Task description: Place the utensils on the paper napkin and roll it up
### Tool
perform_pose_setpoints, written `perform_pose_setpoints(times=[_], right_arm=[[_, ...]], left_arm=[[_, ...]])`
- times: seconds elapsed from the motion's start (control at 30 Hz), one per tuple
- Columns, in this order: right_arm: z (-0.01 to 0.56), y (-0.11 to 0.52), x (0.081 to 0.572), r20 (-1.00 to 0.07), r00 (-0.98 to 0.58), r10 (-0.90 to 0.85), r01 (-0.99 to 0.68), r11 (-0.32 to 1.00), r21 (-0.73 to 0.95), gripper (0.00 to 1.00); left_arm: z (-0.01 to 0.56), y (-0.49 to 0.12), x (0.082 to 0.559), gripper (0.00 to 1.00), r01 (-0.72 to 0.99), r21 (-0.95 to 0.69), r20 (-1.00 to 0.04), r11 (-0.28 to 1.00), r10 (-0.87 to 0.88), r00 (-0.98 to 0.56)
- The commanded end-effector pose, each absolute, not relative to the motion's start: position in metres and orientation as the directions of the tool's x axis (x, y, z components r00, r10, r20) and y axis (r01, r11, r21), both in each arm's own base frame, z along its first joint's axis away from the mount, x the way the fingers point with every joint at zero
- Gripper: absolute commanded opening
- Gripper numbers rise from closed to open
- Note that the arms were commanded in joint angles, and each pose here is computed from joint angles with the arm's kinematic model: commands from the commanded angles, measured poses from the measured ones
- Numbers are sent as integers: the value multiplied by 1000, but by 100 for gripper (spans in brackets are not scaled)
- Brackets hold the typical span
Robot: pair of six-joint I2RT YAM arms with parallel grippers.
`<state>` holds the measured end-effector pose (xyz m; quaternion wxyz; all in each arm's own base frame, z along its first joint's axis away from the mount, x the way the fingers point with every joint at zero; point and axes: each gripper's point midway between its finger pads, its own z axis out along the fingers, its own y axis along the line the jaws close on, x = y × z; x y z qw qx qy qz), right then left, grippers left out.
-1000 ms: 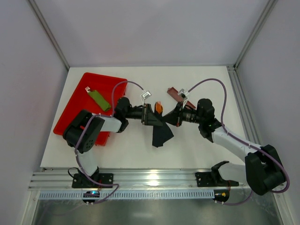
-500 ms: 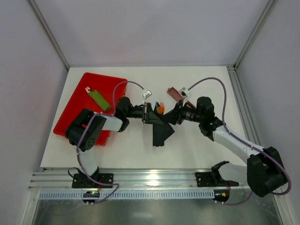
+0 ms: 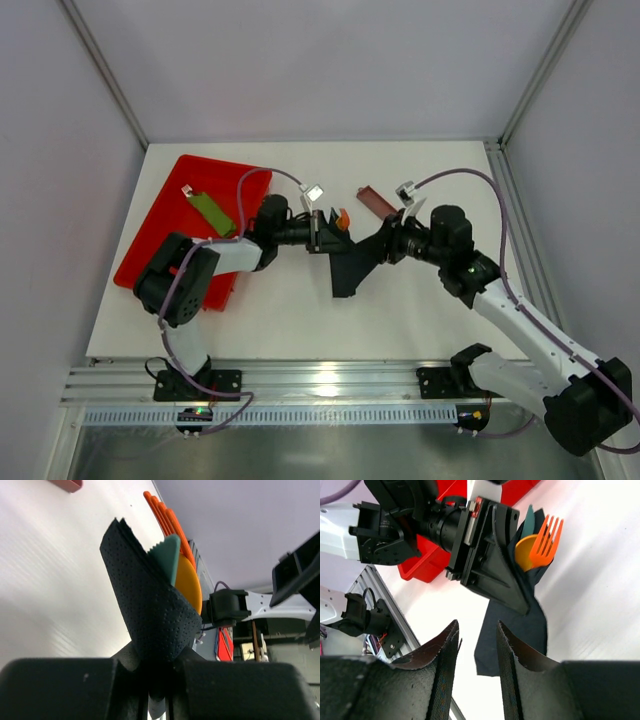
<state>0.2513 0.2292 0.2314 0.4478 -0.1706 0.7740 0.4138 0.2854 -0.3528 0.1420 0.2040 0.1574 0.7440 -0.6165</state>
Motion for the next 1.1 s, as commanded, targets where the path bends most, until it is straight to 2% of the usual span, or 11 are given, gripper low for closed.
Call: perform_pose_setpoints(times=[0.0, 0.1, 0.17, 0.5, 0.8, 1.07], right_arm=[[226, 237, 245, -828, -554, 89, -625, 612, 484, 38], [212, 255, 239, -834, -549, 56, -654, 593, 470, 40], [201, 263, 241, -837, -546, 28, -640, 631, 439, 42], [188, 253, 257, -856, -516, 25, -582, 723, 372, 47], [195, 252, 259, -876, -480, 41, -590, 724, 357, 47], [200, 267, 250, -877, -477, 59, -656, 640, 400, 48]], left_arm=[[165, -351, 306, 0, 525, -814, -560, 248, -99, -822], [174, -353, 307, 0, 528, -813, -566, 246, -120, -816], [179, -352, 305, 0, 532, -809, -571, 249, -121, -812], [201, -345, 293, 0, 575, -774, -618, 264, -116, -778], [207, -343, 284, 0, 591, -768, -627, 246, -105, -772], [229, -346, 276, 0, 624, -760, -647, 181, -113, -754]])
